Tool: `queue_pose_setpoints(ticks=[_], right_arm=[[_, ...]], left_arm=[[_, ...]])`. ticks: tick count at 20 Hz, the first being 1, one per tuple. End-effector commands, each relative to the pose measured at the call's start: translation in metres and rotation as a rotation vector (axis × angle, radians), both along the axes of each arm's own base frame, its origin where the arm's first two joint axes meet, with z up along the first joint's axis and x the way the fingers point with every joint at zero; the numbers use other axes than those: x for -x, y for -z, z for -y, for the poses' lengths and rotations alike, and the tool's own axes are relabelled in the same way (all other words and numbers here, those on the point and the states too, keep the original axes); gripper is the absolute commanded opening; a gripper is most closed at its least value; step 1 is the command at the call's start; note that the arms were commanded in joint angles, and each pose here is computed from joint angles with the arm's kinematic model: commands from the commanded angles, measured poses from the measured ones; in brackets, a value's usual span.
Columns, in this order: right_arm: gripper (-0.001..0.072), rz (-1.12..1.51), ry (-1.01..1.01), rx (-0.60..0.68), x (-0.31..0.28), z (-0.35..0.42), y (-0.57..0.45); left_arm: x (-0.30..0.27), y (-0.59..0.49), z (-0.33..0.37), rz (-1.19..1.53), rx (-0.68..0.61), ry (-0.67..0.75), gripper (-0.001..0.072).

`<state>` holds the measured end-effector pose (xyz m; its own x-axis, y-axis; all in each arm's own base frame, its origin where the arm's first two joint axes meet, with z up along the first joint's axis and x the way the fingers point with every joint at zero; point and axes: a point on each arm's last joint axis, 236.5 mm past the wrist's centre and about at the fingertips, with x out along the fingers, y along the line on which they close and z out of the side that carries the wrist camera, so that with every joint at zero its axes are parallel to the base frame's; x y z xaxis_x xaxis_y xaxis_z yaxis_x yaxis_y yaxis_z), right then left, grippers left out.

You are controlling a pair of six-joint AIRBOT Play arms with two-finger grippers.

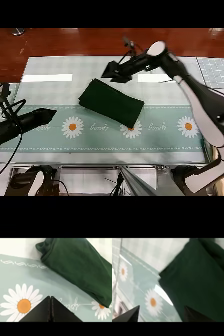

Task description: Fold the shirts.

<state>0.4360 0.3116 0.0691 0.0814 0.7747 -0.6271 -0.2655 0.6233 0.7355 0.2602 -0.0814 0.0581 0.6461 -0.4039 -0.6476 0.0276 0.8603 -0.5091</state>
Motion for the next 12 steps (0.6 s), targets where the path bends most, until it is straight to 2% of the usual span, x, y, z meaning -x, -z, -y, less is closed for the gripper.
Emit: queue_pose_setpoints(ticks=[1,4,6,8,11,12], right_arm=[[0.0631,0.06,0.024,0.295,0.021,0.123,-0.026],[0.0631,0.097,0.314,0.549,0.053,0.233,-0.03],[0.063,0.095,0.538,0.606,0.093,0.276,-0.001],[0.063,0.041,0.704,0.5,0.134,0.271,0.042],[0.0623,-0.122,0.859,0.142,0.159,0.219,0.092],[0.0619,-0.17,0.878,0.081,0.161,0.21,0.105]], left_arm=[[-0.001,-0.001,0.0,0.004,0.003,-0.003,0.0028],[-0.001,-0.001,0.0,0.005,0.003,-0.003,0.0028],[-0.001,-0.001,0.0,0.005,0.002,-0.003,0.0028],[-0.001,-0.001,0.0,0.005,0.002,-0.003,0.0028],[-0.007,-0.005,-0.004,0.032,-0.001,-0.023,0.0028],[-0.011,-0.007,-0.006,0.05,-0.003,-0.037,0.0028]])
